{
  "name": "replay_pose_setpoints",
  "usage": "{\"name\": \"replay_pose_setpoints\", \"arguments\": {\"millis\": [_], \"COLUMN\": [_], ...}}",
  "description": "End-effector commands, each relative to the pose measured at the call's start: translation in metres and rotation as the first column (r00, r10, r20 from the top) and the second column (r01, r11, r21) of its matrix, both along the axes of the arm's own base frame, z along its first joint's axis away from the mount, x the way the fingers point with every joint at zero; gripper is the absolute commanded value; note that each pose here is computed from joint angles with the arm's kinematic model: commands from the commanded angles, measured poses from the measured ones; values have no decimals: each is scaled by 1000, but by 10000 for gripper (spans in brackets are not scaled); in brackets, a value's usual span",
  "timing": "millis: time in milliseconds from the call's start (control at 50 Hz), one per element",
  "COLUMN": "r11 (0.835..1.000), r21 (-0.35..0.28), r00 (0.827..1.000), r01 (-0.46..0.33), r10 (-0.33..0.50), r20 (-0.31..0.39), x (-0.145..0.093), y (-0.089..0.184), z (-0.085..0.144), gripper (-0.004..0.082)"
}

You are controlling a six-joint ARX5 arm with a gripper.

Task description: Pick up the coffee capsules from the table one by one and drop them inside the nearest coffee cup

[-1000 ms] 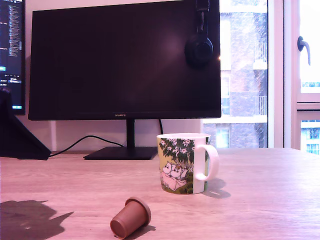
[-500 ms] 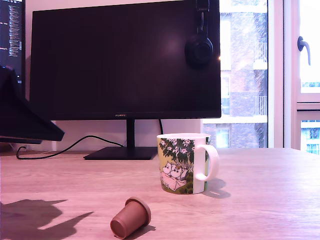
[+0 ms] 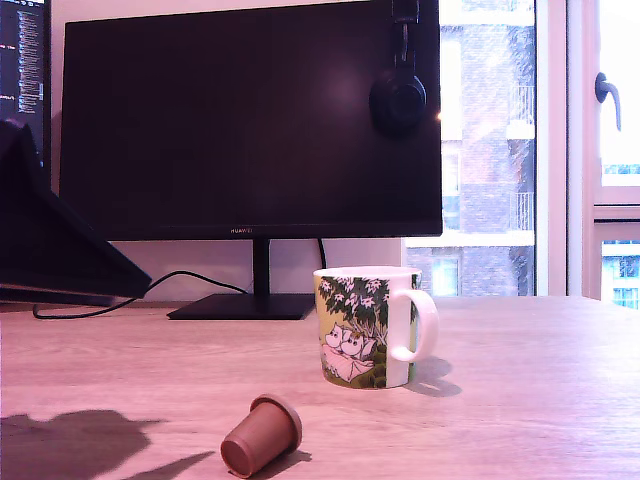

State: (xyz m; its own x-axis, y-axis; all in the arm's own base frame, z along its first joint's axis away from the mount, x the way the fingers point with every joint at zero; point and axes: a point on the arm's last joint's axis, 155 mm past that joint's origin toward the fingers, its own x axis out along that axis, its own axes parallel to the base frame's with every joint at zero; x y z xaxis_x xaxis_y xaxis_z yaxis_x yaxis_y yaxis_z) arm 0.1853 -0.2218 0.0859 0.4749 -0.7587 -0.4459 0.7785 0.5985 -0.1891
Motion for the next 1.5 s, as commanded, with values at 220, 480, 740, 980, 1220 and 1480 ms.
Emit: {"name": "replay_pose_setpoints", "arguments": {"millis": [220, 480, 740, 980, 1220, 1480], "r11": [999, 999, 998, 998, 999, 999], "r21": [-5, -47, -57, -45, -31, 43], "r00": [999, 999, 999, 999, 999, 1000], "r01": [43, 19, 38, 32, 37, -15], "r10": [-43, -18, -36, -32, -37, 15], "r20": [10, 29, 29, 4, -6, -12], "x": [-12, -16, -30, -38, -41, -34], "y": [-8, -10, -17, -19, -20, -9], "z": [1, 15, 9, 0, -4, -19], "gripper": [3, -14, -14, -14, -13, 89]}}
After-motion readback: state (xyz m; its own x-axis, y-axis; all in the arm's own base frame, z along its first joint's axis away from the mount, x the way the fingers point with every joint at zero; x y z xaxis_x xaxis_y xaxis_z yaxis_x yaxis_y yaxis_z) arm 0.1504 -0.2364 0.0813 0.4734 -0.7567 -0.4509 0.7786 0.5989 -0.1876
